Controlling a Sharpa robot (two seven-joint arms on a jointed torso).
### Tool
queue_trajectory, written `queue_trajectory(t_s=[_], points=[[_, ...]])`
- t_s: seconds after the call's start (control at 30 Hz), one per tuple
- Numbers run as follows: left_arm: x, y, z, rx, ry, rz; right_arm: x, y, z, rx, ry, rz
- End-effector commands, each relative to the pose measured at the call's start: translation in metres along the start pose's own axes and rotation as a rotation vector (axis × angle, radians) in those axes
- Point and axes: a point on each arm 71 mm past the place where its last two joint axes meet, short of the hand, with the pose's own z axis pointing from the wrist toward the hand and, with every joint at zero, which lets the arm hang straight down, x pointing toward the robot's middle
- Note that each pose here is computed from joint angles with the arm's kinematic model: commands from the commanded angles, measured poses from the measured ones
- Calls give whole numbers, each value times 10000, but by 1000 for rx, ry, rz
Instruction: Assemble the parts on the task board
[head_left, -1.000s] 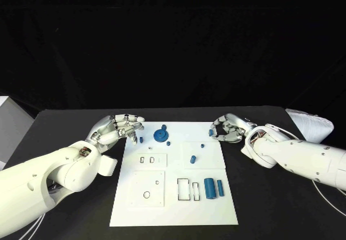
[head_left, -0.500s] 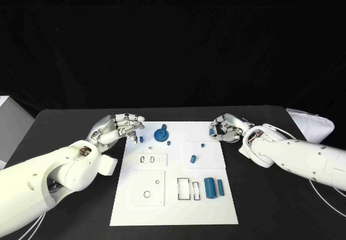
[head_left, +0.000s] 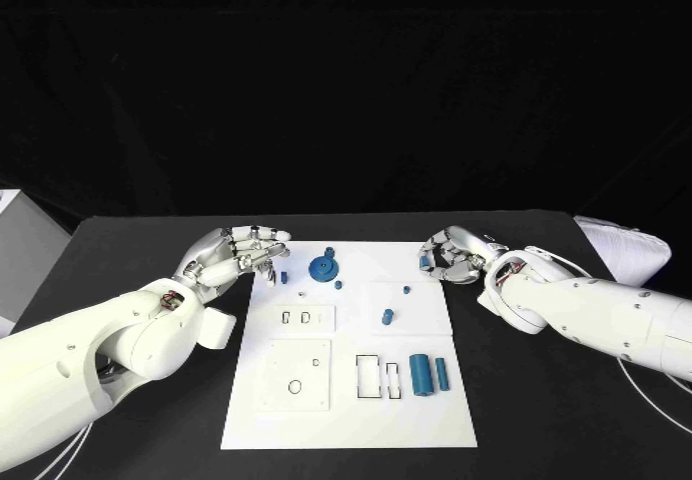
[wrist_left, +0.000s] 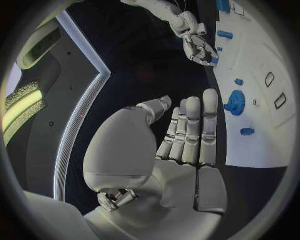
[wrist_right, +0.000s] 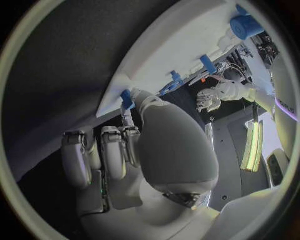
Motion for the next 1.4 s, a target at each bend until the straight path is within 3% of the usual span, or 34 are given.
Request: queue_trajectory(t_s=[0.03, 0.77, 1.1, 1.23, 1.4], points=[[23, -10, 1, 6, 19, -4, 11, 4, 0, -4, 8, -13], [1, -6, -2, 4, 13, -1, -41, 173, -46, -13, -69, -14], [-20, 10, 8, -1, 0, -1, -174, 599, -46, 3, -119, 9], [-14, 20, 22, -5, -4, 0, -108, 808, -20, 1, -108, 25], [-2, 37, 43, -12, -7, 2, 91, 1141, 30, -19, -67, 46]])
